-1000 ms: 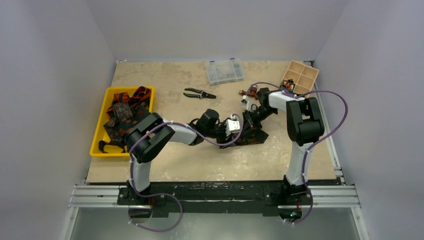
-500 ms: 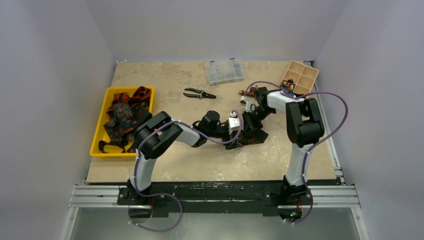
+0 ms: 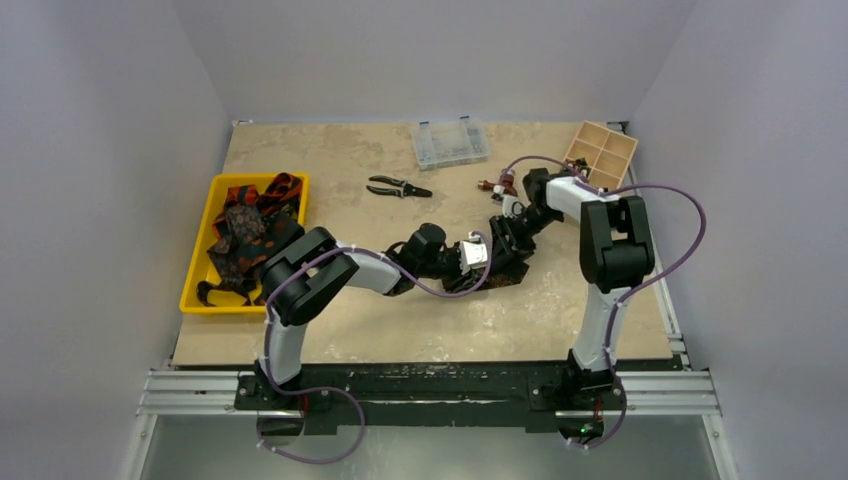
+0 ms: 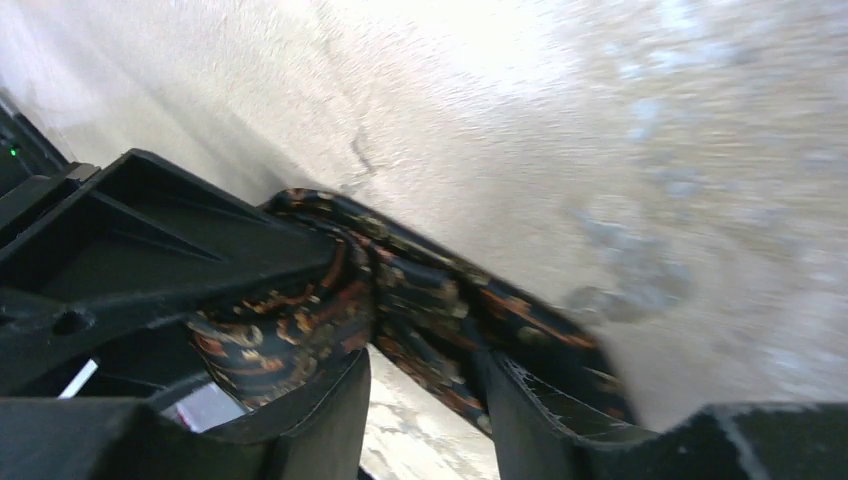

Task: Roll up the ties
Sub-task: Roll the tie at the center of the board.

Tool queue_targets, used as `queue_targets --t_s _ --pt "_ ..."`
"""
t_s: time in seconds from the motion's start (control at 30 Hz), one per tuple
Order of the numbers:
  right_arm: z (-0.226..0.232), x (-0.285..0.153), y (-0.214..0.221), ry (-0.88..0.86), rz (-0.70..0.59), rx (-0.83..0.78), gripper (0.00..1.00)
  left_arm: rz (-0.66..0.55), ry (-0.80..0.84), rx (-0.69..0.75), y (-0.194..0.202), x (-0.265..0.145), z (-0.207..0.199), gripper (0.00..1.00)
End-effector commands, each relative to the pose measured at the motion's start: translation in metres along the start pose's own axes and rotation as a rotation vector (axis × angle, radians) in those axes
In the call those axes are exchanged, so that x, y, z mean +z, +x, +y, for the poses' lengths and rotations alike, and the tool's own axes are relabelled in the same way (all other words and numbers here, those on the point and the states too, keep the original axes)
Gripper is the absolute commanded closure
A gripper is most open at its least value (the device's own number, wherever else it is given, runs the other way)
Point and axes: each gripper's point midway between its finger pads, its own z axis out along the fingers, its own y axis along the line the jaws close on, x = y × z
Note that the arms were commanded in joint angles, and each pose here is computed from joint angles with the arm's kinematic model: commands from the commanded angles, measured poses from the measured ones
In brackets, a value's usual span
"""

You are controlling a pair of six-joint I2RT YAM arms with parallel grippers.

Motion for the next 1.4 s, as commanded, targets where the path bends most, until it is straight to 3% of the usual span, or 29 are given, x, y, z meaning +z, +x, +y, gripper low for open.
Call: queue_targets --t_s 0.0,0.17,0.37,0.6,0.67,0.73,0.77,0.97,1.17,1.37 --pt "0.001 -0.039 -0.018 -0.019 -0.099 -0.100 0.52 0.292 0.036 -0.039 0.071 -0.027 -0.021 0.92" --pt "0.046 -0.046 -0.015 -0.219 -0.136 -0.068 0.36 0.355 0.033 -0.031 0.077 -0.024 -0.018 0.89" --pt "0.064 -0.021 -0.006 -0.312 -0.076 -0.033 0.41 0.387 0.035 -0.036 0.081 -0.022 -0.016 0.80" --pt "0.033 0.002 0.004 -0.182 -0.004 -0.056 0.61 0.387 0.048 -0.048 0.078 -0.022 -0.019 0.78" --pt "0.026 0.006 0.004 -0.160 0.005 -0.059 0.76 0.377 0.055 -0.054 0.074 -0.021 -0.019 0.77" --pt "0.022 0.007 0.002 -0.144 0.009 -0.072 1.00 0.370 0.060 -0.057 0.070 -0.019 -0.019 0.73" --pt "0.019 0.007 0.002 -0.131 0.009 -0.072 1.00 0.360 0.063 -0.063 0.068 -0.018 -0.019 0.69" --pt "-0.021 0.015 0.007 0.055 0.046 -0.061 1.00 0.160 0.084 -0.065 0.027 -0.016 -0.015 0.44" --pt "-0.052 0.011 0.001 0.231 0.037 -0.037 1.00 -0.040 0.089 -0.018 -0.018 -0.008 -0.005 0.37" --pt "-0.070 0.009 -0.008 0.334 0.030 0.006 1.00 -0.154 0.097 0.006 -0.035 0.001 -0.002 0.33"
